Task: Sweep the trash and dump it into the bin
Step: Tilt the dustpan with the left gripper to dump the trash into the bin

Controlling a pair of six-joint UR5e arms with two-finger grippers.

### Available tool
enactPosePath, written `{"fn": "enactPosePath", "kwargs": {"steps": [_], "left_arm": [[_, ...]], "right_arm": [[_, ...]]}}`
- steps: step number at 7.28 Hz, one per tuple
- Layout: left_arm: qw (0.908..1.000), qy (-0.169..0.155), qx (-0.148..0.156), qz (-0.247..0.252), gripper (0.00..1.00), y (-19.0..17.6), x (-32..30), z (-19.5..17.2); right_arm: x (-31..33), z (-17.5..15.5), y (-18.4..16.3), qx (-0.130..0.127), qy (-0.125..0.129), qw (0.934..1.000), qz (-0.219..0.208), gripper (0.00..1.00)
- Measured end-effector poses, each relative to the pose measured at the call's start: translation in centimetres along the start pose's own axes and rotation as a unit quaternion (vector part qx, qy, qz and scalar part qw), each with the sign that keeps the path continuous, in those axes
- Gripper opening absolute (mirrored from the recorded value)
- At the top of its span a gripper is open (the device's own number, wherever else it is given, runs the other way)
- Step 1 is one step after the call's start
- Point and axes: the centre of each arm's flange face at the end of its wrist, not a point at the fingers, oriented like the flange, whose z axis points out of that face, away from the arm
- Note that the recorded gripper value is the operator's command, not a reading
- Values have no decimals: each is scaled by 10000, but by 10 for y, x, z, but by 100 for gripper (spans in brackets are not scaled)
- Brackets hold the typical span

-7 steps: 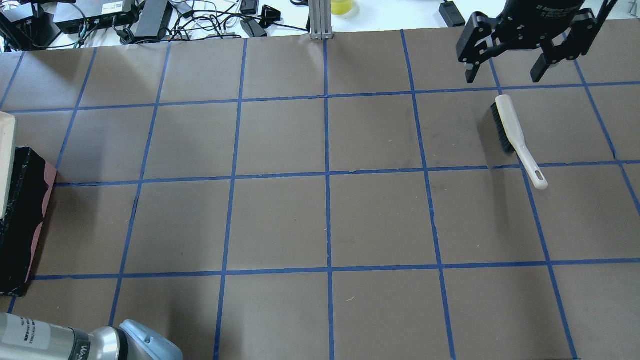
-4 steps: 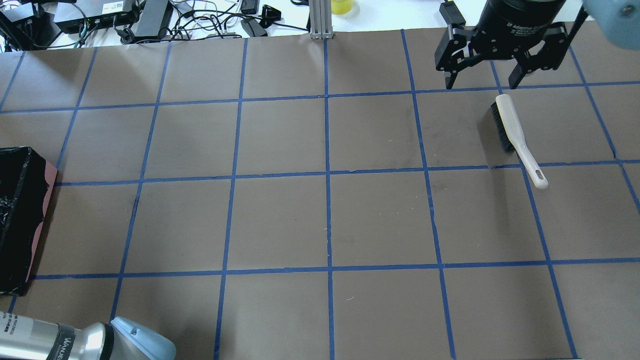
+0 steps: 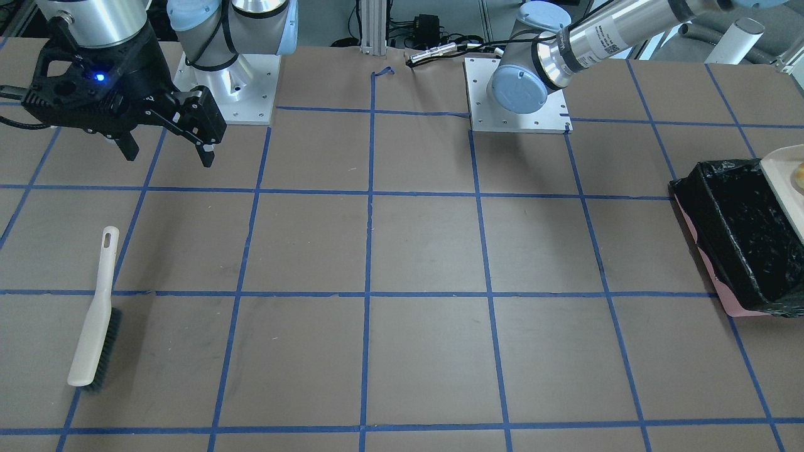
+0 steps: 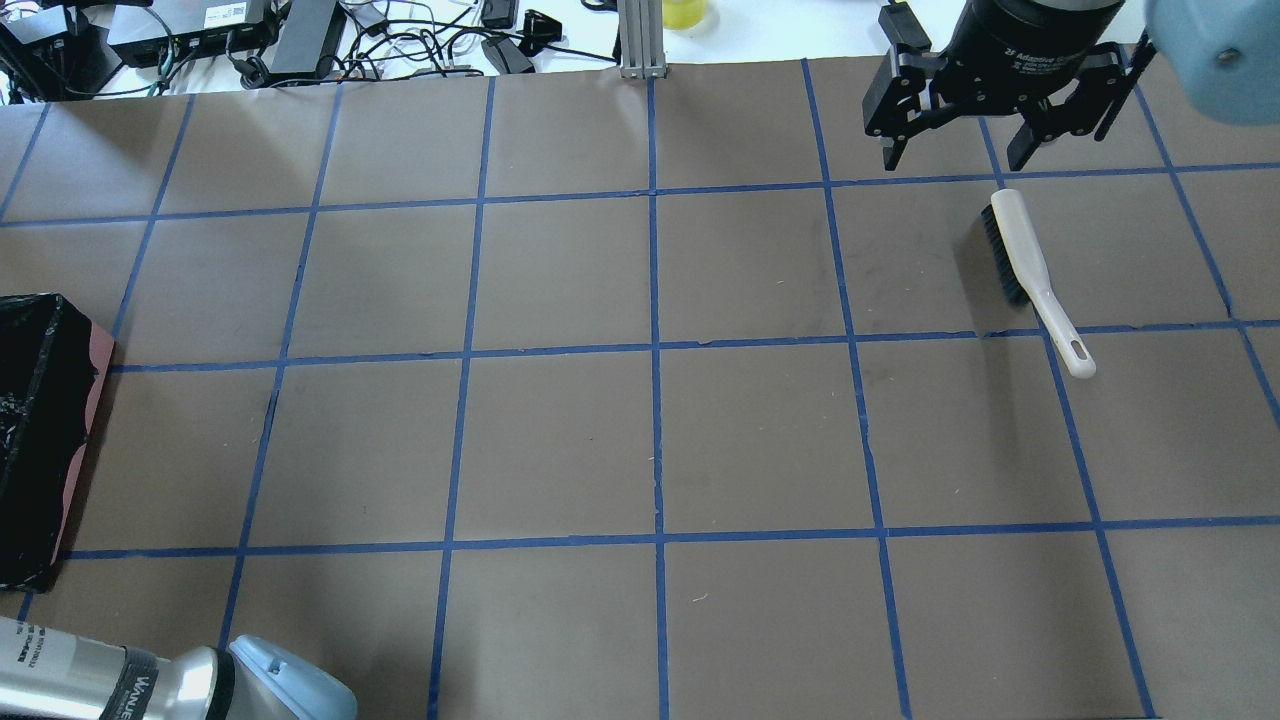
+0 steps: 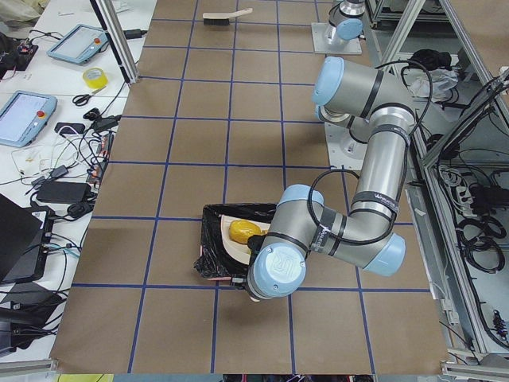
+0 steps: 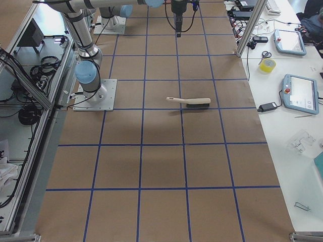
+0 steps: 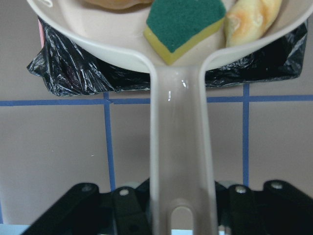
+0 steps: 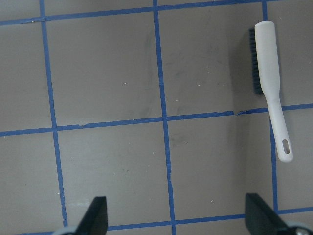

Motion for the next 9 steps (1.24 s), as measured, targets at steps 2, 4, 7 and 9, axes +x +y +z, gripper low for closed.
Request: {"fn": "enactPosePath", "kwargs": {"steps": [2,4,7,9], "left_arm": [[9990,58,-158,417,0,-3,-8,-2],[9955,257,-421,812,0,-8,-26,-1],[9832,898,-988,1244,0,-33,-74,-9],[9788,1094,-1126,1314,0,-44,-87,-12]], "right_arm": [[1,-9,6,78,-9,10000,-7,100],[2,-15,10,117,-15,9999,-10,100],[2,-15,11,116,-20,9999,-7,100],[2,-15,11,114,-17,9999,-8,100]]}}
